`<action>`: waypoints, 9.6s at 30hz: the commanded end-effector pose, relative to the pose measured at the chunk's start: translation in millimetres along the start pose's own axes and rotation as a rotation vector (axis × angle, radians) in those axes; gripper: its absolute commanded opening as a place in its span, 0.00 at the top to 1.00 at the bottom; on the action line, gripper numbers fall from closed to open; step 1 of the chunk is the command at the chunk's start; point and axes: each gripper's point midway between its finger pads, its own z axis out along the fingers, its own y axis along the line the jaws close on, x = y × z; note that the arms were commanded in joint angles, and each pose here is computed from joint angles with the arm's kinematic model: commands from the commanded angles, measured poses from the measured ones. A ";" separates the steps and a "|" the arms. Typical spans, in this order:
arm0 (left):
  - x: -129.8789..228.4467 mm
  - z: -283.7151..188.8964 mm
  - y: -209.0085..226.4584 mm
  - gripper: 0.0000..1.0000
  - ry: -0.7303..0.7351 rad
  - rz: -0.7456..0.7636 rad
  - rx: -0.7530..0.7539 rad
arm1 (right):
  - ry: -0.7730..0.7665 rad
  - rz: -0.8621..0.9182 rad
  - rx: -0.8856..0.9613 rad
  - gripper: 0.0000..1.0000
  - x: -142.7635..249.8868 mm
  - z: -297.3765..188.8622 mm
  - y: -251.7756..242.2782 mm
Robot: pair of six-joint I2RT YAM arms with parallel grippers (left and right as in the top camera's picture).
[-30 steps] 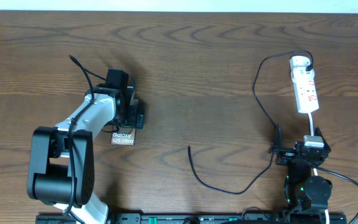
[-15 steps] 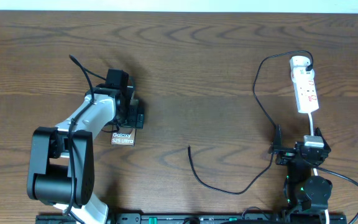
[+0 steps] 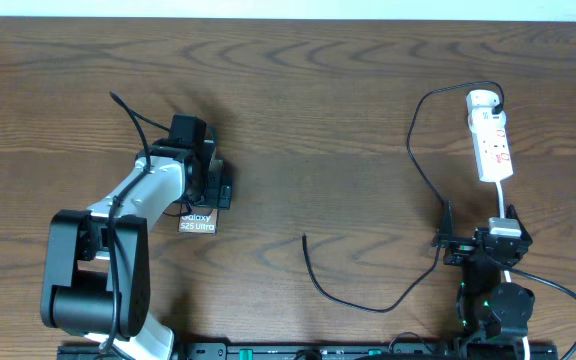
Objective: Plug charger to phone and switch on socket
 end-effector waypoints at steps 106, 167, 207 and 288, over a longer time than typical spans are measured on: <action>40.7 24.0 3.5 0.33 0.135 0.002 -0.014 | -0.001 -0.009 -0.010 0.01 0.3 -0.3 2.3; -25.6 -60.6 -30.5 0.93 -0.158 -0.068 0.188 | -0.001 -0.009 -0.010 0.01 0.3 -0.3 2.3; 7.9 -321.4 -82.8 0.93 0.182 -1.144 1.339 | -0.001 -0.009 -0.010 0.01 0.3 -0.3 2.3; 41.7 -149.5 64.7 0.93 -0.123 -1.621 0.255 | -0.219 0.034 -0.252 0.01 -52.7 -11.4 41.4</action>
